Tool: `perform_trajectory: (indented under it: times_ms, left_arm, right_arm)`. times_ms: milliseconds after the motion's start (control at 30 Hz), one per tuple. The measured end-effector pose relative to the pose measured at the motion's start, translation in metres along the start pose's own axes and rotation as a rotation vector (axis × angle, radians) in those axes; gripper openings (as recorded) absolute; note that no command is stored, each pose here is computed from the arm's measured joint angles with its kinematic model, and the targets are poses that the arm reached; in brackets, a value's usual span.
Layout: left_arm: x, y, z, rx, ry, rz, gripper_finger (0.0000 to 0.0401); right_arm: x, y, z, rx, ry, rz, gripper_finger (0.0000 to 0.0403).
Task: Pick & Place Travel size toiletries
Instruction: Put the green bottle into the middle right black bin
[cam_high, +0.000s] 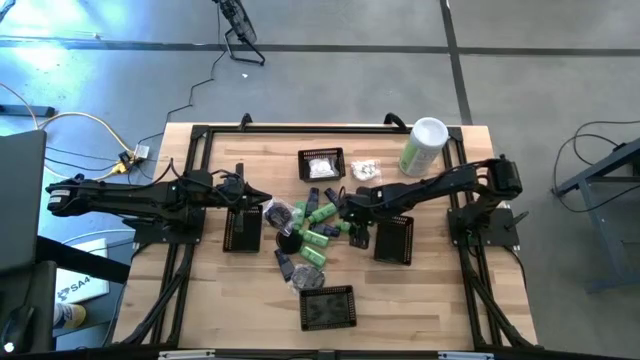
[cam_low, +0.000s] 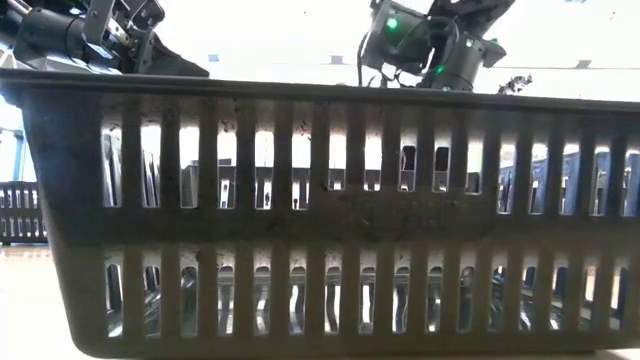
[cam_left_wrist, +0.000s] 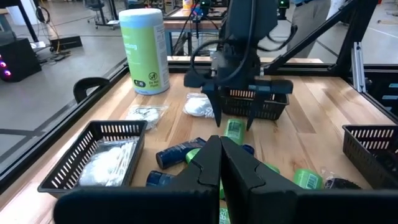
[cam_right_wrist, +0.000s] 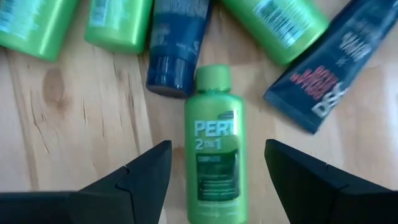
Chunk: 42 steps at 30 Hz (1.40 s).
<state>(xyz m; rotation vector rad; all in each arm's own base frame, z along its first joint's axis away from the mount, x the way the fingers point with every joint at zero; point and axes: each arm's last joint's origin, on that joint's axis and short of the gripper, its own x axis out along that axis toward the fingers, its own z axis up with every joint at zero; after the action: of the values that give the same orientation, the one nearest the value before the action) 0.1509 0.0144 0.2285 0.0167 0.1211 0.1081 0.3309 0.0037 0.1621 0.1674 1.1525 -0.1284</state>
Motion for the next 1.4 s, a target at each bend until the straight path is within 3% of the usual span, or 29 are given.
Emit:
perform_trajectory:
  times_ms: [333,667,1100,1400]
  left_arm:
    - [0.0,0.0,-0.002,-0.004,0.021,0.0,0.0]
    - [0.0,0.0,-0.002,-0.004,0.022,0.0,0.0]
    - [0.0,0.0,-0.002,-0.003,0.024,0.001,0.0]
    - [0.0,0.0,-0.002,-0.003,0.025,0.001,0.0]
  right_arm:
    - [0.028,0.003,0.013,-0.037,0.145,-0.031,0.025]
    - [0.029,0.003,0.012,-0.042,0.161,-0.036,0.0248]
    - [0.028,0.003,0.012,-0.043,0.159,-0.035,0.0163]
    - [0.028,0.004,0.013,-0.032,0.15,-0.034,0.0193]
